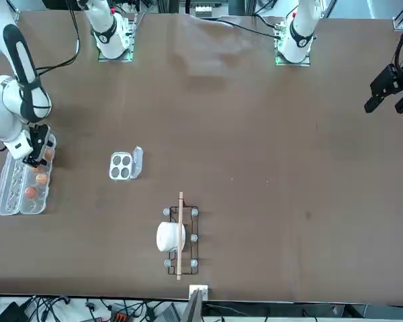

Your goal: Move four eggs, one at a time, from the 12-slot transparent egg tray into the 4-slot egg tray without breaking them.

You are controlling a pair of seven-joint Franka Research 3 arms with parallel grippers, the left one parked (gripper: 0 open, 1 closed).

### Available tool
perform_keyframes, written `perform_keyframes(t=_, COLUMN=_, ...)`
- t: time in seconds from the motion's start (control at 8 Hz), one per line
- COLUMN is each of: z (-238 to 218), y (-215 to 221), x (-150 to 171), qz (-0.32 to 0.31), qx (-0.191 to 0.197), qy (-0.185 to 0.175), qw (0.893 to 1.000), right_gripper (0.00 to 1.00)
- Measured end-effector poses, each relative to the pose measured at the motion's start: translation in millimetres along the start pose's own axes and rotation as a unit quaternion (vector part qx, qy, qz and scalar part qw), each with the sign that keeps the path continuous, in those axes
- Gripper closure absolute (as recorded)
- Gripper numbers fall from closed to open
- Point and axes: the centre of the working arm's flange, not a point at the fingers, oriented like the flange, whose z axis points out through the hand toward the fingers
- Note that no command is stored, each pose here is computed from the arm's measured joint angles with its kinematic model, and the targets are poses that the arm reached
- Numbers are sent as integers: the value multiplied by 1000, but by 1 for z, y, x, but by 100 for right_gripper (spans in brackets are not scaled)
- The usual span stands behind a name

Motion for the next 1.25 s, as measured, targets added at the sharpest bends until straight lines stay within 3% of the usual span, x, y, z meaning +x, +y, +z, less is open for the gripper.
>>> perform_keyframes(t=0.25, z=-1, y=0, x=0, qz=0, qx=-2, qy=0, qw=1000, right_gripper=34)
perform_keyframes(t=0.5, z=-3, y=1, x=-1, qz=1, qx=-4, qy=0, qw=1000, right_gripper=44)
perform_keyframes(t=1.25, z=-26, y=5, x=-5, qz=15, qx=-16, qy=5, qw=1000, right_gripper=44)
